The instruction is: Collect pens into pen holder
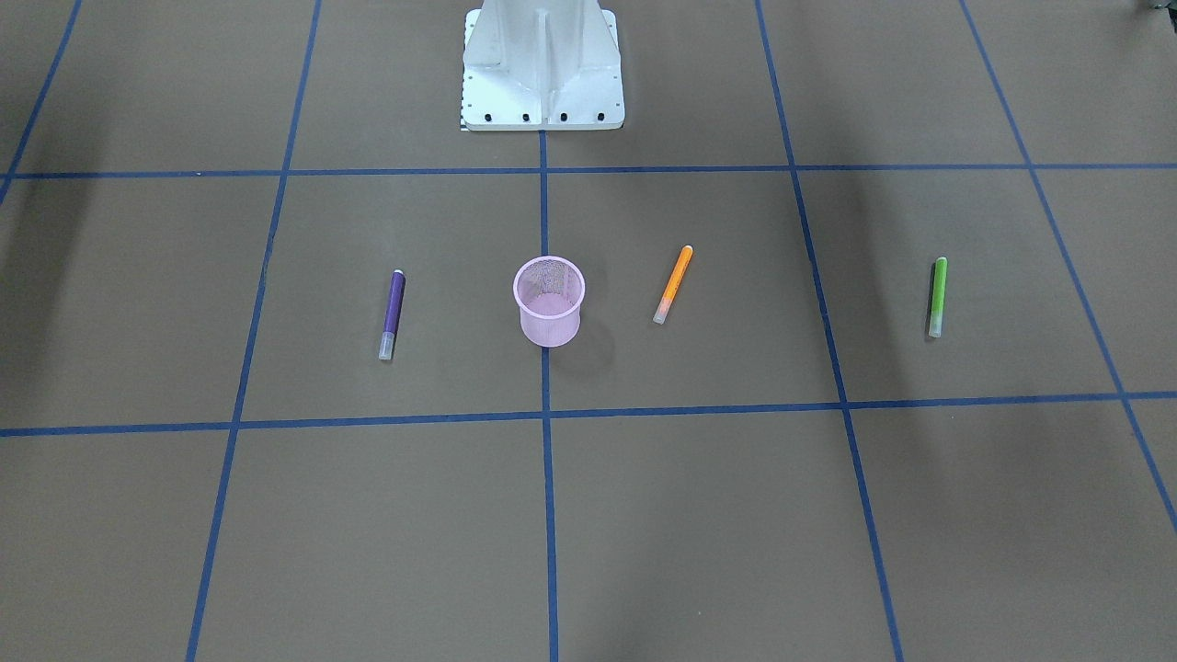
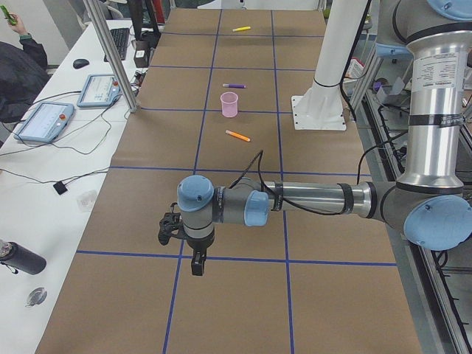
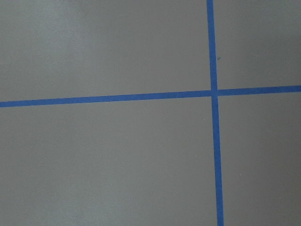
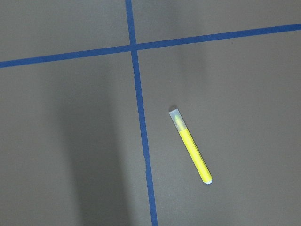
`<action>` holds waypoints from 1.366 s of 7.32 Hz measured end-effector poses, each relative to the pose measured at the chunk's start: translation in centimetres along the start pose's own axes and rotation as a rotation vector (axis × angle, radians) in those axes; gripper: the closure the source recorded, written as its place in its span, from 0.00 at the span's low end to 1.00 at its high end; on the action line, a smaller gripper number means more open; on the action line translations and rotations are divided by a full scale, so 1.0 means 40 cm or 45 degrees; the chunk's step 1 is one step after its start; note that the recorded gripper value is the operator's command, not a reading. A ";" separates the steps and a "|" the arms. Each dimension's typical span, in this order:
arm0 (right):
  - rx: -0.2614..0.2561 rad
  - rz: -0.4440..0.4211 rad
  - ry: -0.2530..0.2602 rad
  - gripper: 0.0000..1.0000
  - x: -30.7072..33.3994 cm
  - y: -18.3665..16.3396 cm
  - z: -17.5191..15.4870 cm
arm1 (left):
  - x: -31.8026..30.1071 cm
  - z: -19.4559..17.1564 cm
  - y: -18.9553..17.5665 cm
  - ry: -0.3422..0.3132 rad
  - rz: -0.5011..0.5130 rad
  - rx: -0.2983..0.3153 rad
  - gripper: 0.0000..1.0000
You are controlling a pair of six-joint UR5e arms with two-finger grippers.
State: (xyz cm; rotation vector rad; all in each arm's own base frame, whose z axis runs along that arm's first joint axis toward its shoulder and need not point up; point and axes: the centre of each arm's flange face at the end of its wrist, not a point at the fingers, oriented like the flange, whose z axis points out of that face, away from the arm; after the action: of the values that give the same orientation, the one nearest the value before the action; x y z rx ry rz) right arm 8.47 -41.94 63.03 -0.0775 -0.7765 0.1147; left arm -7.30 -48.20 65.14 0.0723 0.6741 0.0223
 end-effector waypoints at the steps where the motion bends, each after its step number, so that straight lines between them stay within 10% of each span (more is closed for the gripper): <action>1: 0.001 -0.001 0.000 0.00 0.000 0.000 0.000 | 0.001 -0.001 -0.001 0.000 0.001 0.001 0.00; 10: 0.075 -0.084 -0.009 0.00 -0.038 -0.044 -0.033 | 0.367 -0.068 -0.110 0.083 0.101 0.142 0.00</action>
State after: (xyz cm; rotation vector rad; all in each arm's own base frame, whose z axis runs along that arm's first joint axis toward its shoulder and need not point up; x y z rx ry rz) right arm 8.46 -43.92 61.25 0.0048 -0.7817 0.0750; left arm 2.46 -51.76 53.53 0.2061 0.7373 0.0634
